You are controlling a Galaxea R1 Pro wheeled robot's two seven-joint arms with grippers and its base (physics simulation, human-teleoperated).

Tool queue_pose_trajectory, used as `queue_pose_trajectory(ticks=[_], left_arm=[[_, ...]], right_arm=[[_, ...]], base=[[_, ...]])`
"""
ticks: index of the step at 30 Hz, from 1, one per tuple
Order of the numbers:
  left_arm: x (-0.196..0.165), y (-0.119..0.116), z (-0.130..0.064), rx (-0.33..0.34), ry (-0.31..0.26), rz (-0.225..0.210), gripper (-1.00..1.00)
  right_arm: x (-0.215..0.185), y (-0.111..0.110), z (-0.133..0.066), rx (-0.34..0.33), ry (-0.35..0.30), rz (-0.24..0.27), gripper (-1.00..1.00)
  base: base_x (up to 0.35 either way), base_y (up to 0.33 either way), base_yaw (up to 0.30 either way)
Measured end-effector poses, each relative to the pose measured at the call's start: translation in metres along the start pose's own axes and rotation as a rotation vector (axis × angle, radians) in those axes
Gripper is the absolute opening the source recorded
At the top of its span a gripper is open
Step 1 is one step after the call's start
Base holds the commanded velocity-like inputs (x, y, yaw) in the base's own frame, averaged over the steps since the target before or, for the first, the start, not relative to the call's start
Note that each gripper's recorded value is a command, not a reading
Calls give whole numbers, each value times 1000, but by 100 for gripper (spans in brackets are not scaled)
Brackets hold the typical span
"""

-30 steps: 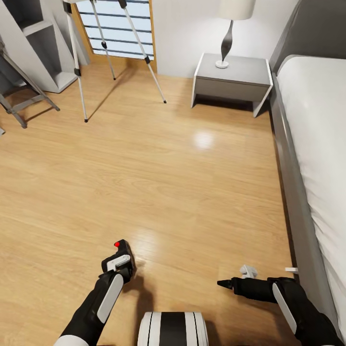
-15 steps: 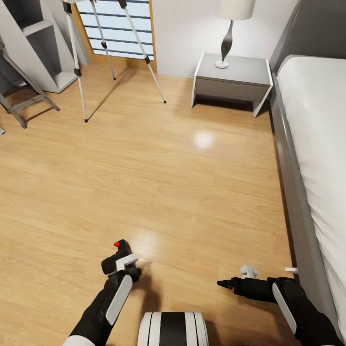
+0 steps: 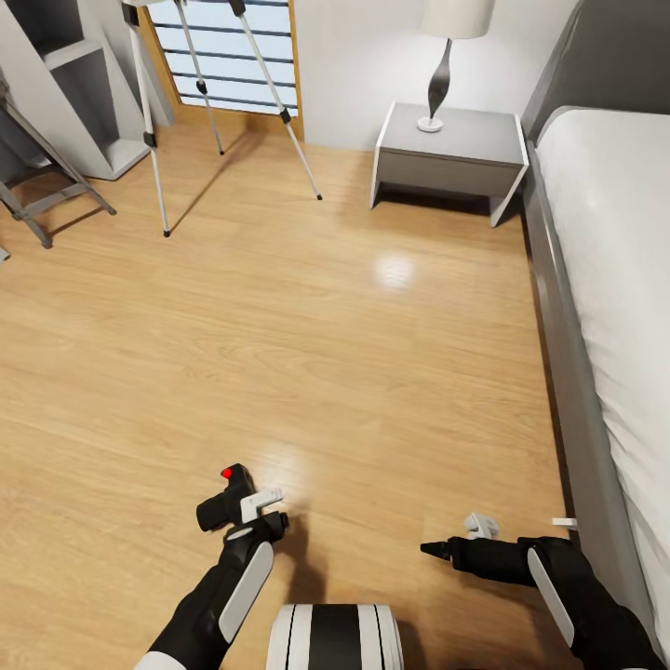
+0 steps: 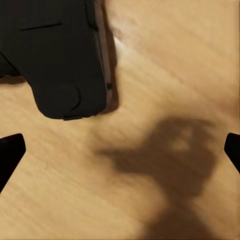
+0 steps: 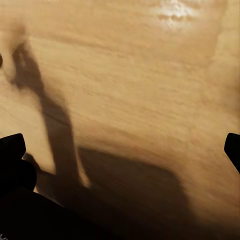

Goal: Attach the digital camera to the camera tripod in the bedroom.

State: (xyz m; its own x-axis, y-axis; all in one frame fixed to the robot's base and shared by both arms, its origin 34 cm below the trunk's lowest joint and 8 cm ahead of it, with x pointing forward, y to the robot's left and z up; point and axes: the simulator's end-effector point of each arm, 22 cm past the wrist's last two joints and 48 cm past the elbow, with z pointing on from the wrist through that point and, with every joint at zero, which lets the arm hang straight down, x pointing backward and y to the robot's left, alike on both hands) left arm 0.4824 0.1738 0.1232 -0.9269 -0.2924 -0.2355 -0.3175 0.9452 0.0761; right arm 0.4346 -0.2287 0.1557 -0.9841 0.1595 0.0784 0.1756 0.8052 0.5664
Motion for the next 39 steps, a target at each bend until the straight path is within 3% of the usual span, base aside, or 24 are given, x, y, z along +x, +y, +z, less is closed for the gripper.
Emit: queue_pose_trajectory(ticks=[21, 39], left_arm=[[-3, 5, 2, -9, -12, -18, 100], [29, 12, 25, -32, 50, -16, 100]], right_arm=[[0, 0, 0, -2, 0, 2, 100], [23, -19, 21, 9, 58, 44, 100]], base=[[0, 0, 0], [0, 0, 0]])
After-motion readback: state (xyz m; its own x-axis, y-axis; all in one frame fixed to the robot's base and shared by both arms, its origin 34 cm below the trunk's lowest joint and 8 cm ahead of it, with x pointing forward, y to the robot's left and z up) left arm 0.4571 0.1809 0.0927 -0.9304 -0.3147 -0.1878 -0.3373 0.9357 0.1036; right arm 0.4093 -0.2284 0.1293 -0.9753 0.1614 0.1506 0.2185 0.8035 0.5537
